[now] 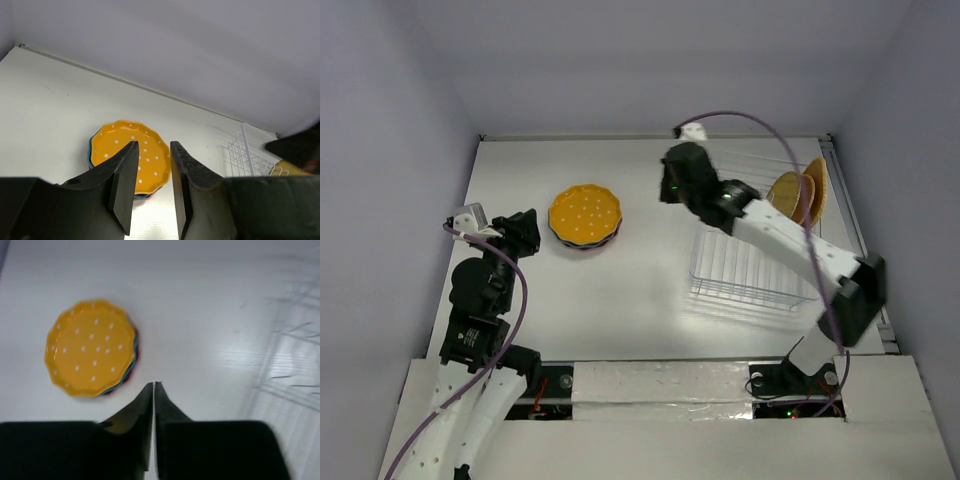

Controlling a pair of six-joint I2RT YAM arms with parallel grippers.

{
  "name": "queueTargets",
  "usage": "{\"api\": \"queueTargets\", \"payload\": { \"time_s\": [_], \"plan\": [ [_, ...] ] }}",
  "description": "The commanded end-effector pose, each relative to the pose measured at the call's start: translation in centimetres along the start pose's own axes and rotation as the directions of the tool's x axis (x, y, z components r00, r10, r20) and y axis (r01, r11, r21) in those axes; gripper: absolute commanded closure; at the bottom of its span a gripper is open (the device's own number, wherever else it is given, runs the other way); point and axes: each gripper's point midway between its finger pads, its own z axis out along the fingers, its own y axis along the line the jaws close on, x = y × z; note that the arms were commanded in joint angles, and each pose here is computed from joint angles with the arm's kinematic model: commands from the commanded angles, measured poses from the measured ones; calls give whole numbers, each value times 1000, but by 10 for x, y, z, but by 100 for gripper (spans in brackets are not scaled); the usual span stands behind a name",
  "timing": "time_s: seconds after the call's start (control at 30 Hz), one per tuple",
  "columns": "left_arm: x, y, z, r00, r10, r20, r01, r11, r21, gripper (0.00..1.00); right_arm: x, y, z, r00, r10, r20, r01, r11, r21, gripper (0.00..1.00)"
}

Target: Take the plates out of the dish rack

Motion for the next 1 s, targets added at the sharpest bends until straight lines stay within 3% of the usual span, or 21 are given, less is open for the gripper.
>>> {"api": "queueTargets", "payload": {
  "time_s": [0.0, 0.2, 0.27, 0.3, 0.33, 0.43, 0.8, 0.9, 0.97],
  "plan": [
    [-13, -6, 0, 998, -23, 55, 21, 999, 26, 71, -29, -112, -43, 989, 40, 140, -76, 963, 259, 100],
    [-10, -13, -2, 999, -25, 41, 22, 998, 54, 67, -18, -251, -95, 974, 110, 199, -198, 840, 506, 100],
    [-8, -12, -1, 999, -21, 35, 19, 999, 50, 66, -11, -266, -101, 972, 123, 199, -211, 829, 517, 100],
    [-6, -11, -1, 999, -19, 28, 17, 999, 47, 66, -9, -272, -103, 971, 132, 199, -219, 822, 526, 94],
    [-5, -11, 0, 1000, -15, 23, 14, 999, 45, 66, -9, -286, -106, 968, 138, 212, -235, 796, 557, 66],
    [0, -9, 3, 1000, -7, 2, 7, 999, 34, 66, -9, -305, -100, 959, 178, 221, -273, 792, 546, 42],
    [2, -8, 3, 1000, 2, -8, -2, 1000, 30, 65, -1, -349, -59, 950, 227, 216, -312, 747, 587, 47],
    [2, -9, 3, 1000, 3, -6, -3, 1000, 31, 65, -2, -352, -48, 957, 210, 202, -290, 755, 588, 56],
    [1, -9, 3, 1000, 3, -6, -3, 1000, 31, 65, -7, -354, -48, 963, 183, 198, -267, 755, 598, 67]
  ]
}}
